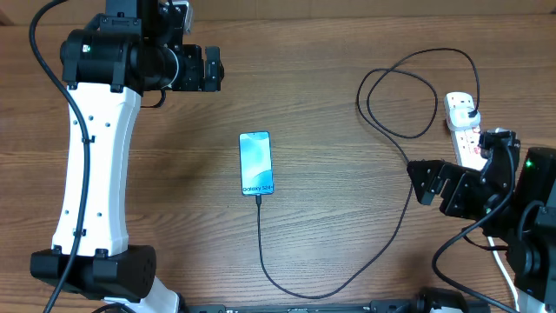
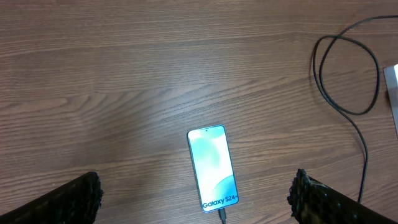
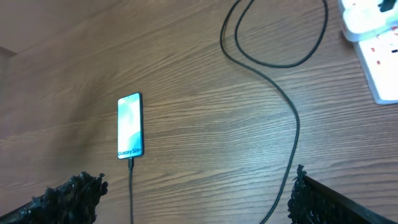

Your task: Plug charger to phone and switch on socket

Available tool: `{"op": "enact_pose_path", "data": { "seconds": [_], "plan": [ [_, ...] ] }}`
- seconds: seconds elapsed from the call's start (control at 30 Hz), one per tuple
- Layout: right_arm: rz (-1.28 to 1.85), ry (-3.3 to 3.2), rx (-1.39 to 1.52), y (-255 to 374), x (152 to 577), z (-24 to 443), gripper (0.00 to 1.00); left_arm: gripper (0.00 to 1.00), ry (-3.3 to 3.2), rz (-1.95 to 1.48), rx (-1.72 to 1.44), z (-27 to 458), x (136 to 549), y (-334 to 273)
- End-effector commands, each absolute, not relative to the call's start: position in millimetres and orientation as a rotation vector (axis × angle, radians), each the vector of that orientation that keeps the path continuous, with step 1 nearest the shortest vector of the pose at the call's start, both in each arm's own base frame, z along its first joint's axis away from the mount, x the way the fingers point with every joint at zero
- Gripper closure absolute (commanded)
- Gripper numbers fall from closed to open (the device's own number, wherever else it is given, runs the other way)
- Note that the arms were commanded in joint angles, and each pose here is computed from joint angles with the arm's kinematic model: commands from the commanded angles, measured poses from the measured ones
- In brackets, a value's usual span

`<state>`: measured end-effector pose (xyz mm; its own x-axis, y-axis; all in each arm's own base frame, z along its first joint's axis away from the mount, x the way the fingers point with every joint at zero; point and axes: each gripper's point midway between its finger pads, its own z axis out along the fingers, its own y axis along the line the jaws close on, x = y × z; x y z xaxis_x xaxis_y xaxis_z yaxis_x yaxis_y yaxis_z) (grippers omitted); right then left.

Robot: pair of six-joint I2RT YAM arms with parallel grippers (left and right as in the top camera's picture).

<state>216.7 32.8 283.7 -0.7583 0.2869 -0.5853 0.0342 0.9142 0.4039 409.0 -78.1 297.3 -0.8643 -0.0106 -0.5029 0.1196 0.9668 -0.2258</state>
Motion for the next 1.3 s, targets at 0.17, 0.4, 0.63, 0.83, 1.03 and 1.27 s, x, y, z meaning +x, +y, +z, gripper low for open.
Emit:
{"op": "enact_pose_path", "data": {
  "seconds": [0.17, 0.4, 0.63, 0.83, 1.03, 1.27],
  "plan": [
    [0.356, 2.379, 0.247, 16, 220, 286, 0.00, 0.00, 2.604, -0.336, 0.086, 294, 409, -80],
    [0.332, 2.355, 0.215, 14, 224, 290, 0.00, 0.01, 2.603, -0.336, 0.086, 294, 409, -80],
    [0.305, 2.267, 0.182, 11, 239, 295, 0.00, 0.01, 2.603, -0.336, 0.086, 294, 409, -80],
    [0.267, 2.064, 0.088, 18, 253, 300, 0.00, 0.00, 2.603, -0.336, 0.086, 294, 409, -80],
    [0.243, 1.850, 0.008, 30, 253, 291, 0.00, 0.00, 2.604, -0.336, 0.086, 294, 409, -80],
    [0.265, 1.728, -0.033, 39, 245, 249, 0.00, 0.00, 2.604, -0.336, 0.086, 294, 409, -80]
  ]
}}
